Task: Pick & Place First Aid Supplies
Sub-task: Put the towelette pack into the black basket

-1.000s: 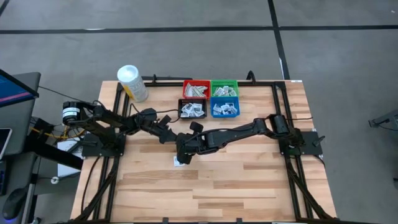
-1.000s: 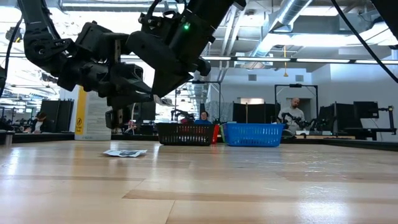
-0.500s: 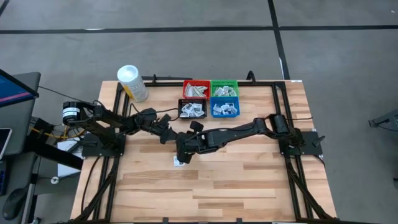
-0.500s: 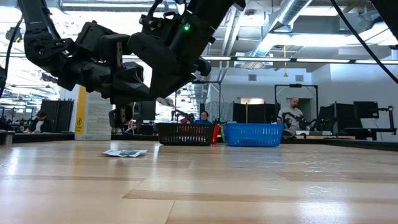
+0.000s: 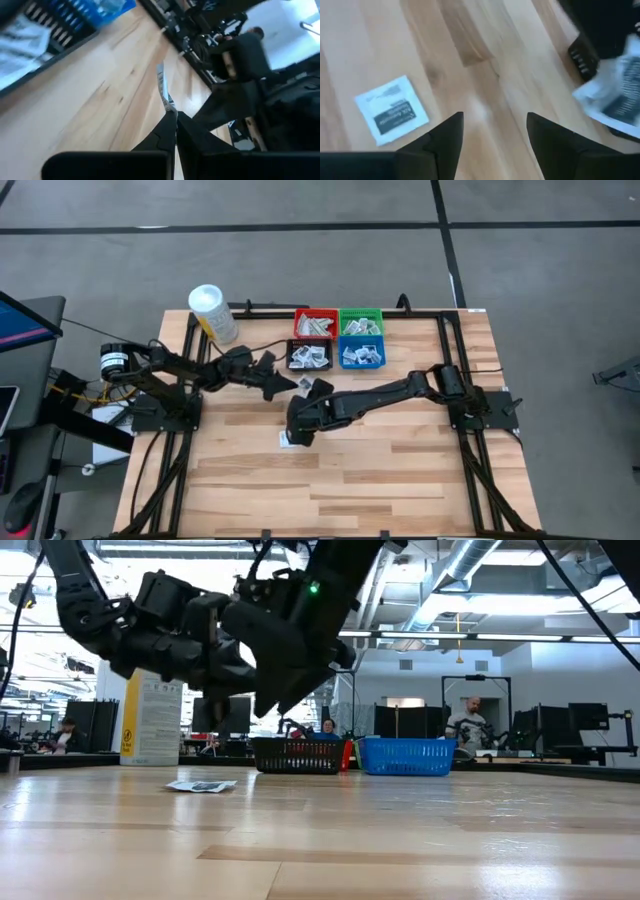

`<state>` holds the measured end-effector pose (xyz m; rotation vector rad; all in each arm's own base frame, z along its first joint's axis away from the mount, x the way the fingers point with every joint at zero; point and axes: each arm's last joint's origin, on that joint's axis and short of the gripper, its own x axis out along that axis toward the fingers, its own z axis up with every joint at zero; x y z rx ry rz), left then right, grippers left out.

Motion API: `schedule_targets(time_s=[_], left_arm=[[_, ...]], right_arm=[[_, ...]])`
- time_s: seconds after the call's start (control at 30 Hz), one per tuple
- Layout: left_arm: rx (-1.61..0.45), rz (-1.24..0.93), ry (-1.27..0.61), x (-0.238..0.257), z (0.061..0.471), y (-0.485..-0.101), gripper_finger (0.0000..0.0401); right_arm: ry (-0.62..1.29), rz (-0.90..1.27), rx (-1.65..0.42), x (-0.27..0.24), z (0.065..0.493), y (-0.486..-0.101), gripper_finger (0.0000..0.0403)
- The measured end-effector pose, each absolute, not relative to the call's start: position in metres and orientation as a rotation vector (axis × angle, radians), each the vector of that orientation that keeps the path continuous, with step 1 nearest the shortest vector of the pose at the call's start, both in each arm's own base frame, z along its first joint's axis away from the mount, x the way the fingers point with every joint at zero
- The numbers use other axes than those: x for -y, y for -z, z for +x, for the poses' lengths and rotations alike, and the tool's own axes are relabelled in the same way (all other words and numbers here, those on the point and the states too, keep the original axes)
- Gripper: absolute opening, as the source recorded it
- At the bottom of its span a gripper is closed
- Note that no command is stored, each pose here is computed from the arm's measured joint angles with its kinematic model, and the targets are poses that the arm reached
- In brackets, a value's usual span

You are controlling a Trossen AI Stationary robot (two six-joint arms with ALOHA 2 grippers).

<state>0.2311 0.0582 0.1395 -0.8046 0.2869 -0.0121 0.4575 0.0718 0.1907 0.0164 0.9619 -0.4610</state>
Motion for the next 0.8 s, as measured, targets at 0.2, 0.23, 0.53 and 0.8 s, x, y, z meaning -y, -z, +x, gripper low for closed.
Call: schedule_targets(time_s=[0.2, 0.23, 0.53, 0.8], left_arm=[[-0.269, -0.656, -0.014, -0.063, 0.243, -0.149, 0.0005], [-0.272, -0.632, -0.035, -0.064, 0.244, -0.150, 0.0004], [-0.270, -0.477, -0.304, -0.095, 0.244, -0.153, 0.0006], [-0.273, -0.439, -0.377, -0.117, 0.233, -0.152, 0.0014]], right_arm=[[0.466, 0.012, -1.022, -0.066, 0.453, -0.188, 0.0207], [0.467, 0.016, -1.038, -0.065, 0.452, -0.187, 0.0205], [0.474, 0.053, -1.143, -0.049, 0.446, -0.184, 0.0190], [0.468, 0.021, -1.157, -0.035, 0.447, -0.184, 0.0183]])
